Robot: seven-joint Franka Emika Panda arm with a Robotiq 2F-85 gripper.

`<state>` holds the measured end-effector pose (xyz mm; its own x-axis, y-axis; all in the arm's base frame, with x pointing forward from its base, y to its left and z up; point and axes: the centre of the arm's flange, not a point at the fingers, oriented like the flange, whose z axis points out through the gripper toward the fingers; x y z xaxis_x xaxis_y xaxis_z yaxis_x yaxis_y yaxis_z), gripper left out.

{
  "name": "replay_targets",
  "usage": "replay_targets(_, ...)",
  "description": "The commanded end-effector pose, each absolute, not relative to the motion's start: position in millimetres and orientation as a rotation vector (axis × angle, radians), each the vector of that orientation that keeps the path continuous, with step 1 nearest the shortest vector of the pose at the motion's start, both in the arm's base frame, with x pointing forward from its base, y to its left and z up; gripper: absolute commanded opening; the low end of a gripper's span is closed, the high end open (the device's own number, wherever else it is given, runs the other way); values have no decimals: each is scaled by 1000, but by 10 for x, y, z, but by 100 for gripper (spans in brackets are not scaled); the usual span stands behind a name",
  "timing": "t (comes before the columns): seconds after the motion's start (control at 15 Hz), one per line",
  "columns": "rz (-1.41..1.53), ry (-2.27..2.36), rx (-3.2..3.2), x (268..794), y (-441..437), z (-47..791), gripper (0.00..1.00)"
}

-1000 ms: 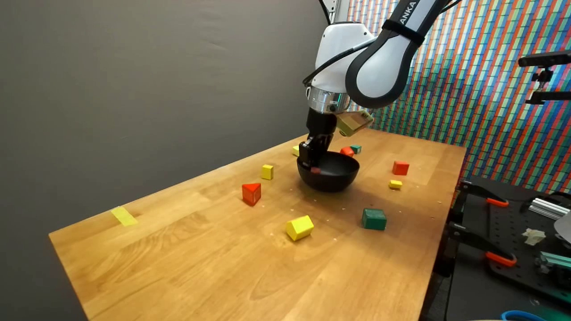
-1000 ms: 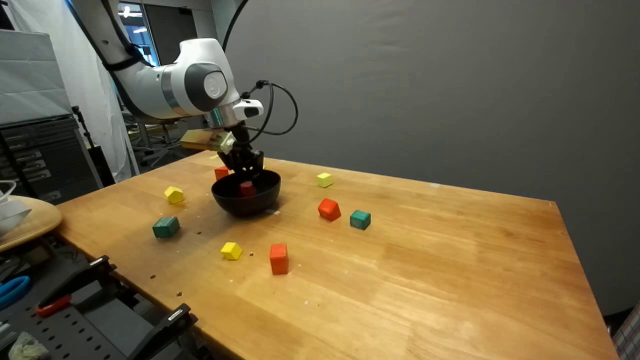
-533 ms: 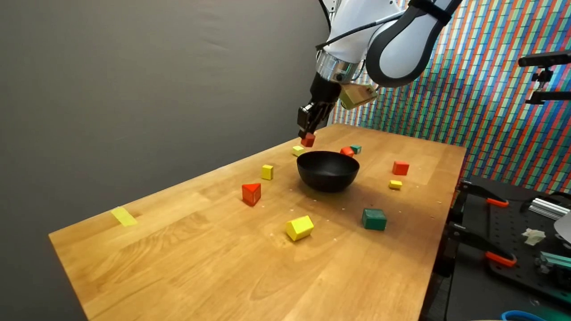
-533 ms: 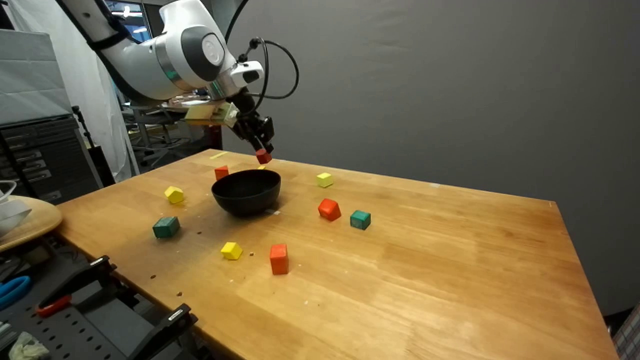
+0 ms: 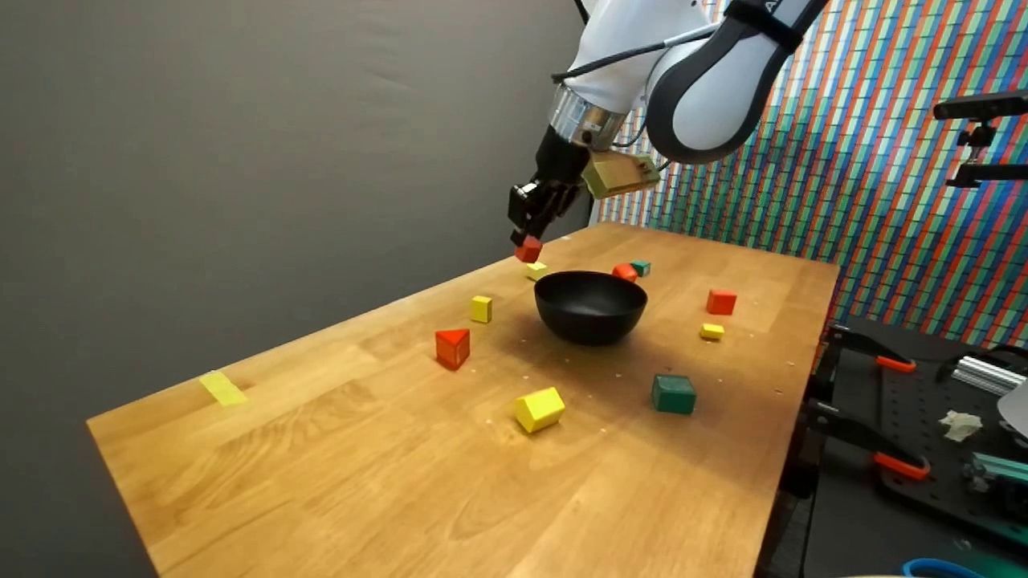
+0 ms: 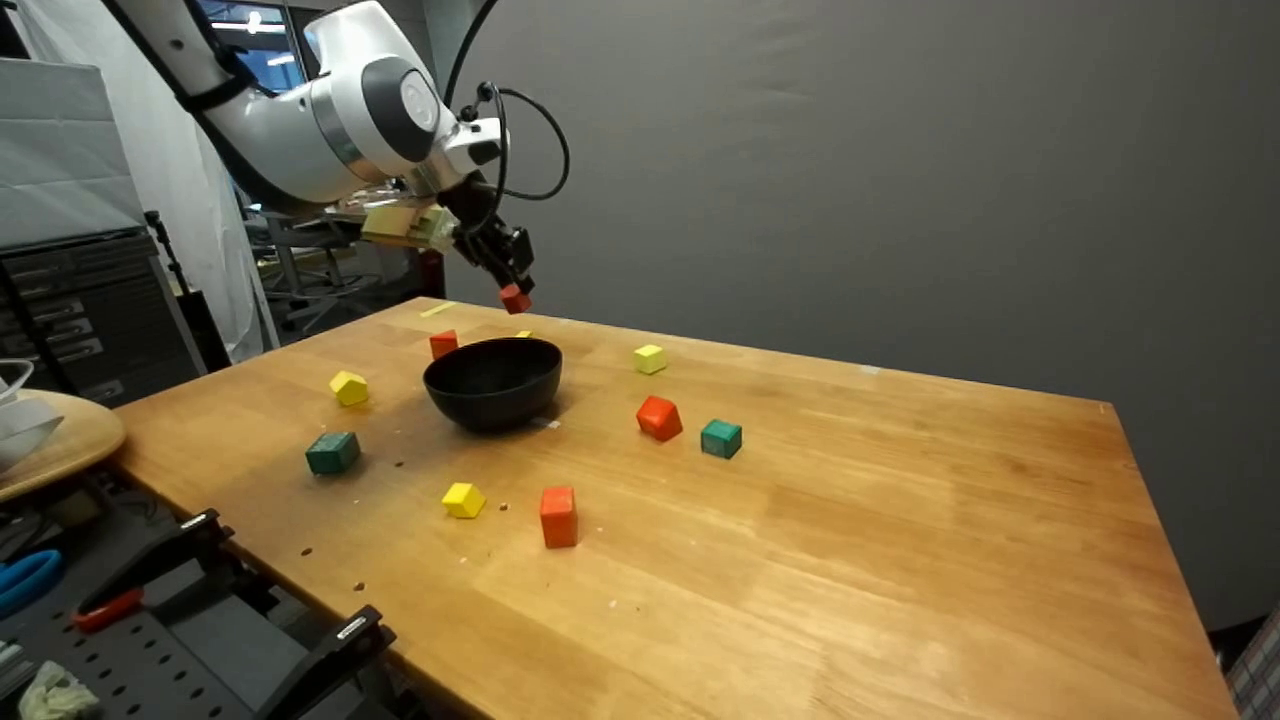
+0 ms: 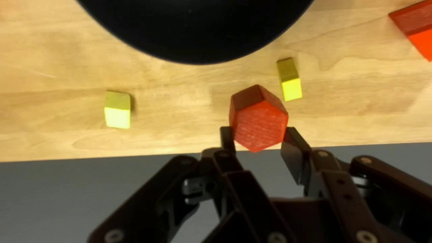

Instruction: Take the blocks out of the bowl and place them on the table

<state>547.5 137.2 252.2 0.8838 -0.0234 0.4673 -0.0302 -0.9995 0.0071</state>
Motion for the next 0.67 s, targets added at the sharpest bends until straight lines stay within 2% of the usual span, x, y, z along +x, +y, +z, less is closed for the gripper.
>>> replay_targets(0.0,654,-173,3057,5998,1532,2589,16)
replay_targets(0.6,522,-438,2978,7023,1265,2502,16)
